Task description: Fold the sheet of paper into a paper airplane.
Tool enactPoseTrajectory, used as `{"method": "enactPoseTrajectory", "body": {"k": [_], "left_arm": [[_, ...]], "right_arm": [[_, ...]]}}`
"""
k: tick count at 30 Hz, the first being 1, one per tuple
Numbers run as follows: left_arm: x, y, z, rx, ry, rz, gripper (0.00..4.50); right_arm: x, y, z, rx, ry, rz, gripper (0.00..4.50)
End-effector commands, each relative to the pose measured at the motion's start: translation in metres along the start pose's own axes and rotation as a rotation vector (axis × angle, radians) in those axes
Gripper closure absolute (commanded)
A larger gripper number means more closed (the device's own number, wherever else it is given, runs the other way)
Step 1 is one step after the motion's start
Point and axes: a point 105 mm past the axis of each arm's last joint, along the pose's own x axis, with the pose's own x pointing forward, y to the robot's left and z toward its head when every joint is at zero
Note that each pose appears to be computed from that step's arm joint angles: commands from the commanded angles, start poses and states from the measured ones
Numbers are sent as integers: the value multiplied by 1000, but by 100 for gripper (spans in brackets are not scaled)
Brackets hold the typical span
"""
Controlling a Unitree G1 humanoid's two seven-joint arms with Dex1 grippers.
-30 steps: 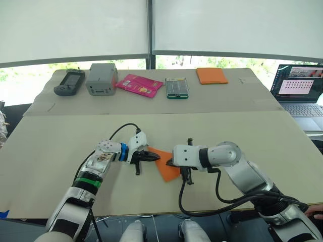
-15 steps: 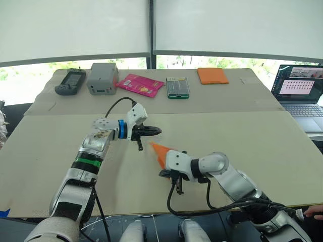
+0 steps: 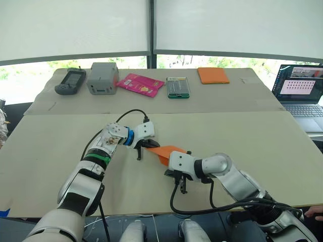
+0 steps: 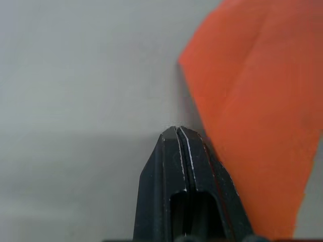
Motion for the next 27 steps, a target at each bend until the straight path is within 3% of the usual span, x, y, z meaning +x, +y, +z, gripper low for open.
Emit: {"method": "enactPoseTrajectory", "body": {"k": [1,9,13,17,21,27], "left_arm": [[-6,-5,2,-14,-28,-28,448],[-23,-5,-8,-61,-9,32,448],[-45,-5,-8,-155,-62,68,448],[-68,0,2,-256,-163,127,448],[-79,5,29,-301,-340,139,448],[-55,-10,39,-280,-347,54,448]], "right_arm": [[-6,-7,4,-35,-23,-25,450],[-15,-5,21,-47,-90,35,450],[-43,-9,47,-21,-213,61,450],[-62,-37,59,7,-279,-64,450],[-58,-61,37,21,-203,-203,450],[-32,-45,15,-8,-163,-167,450]]}}
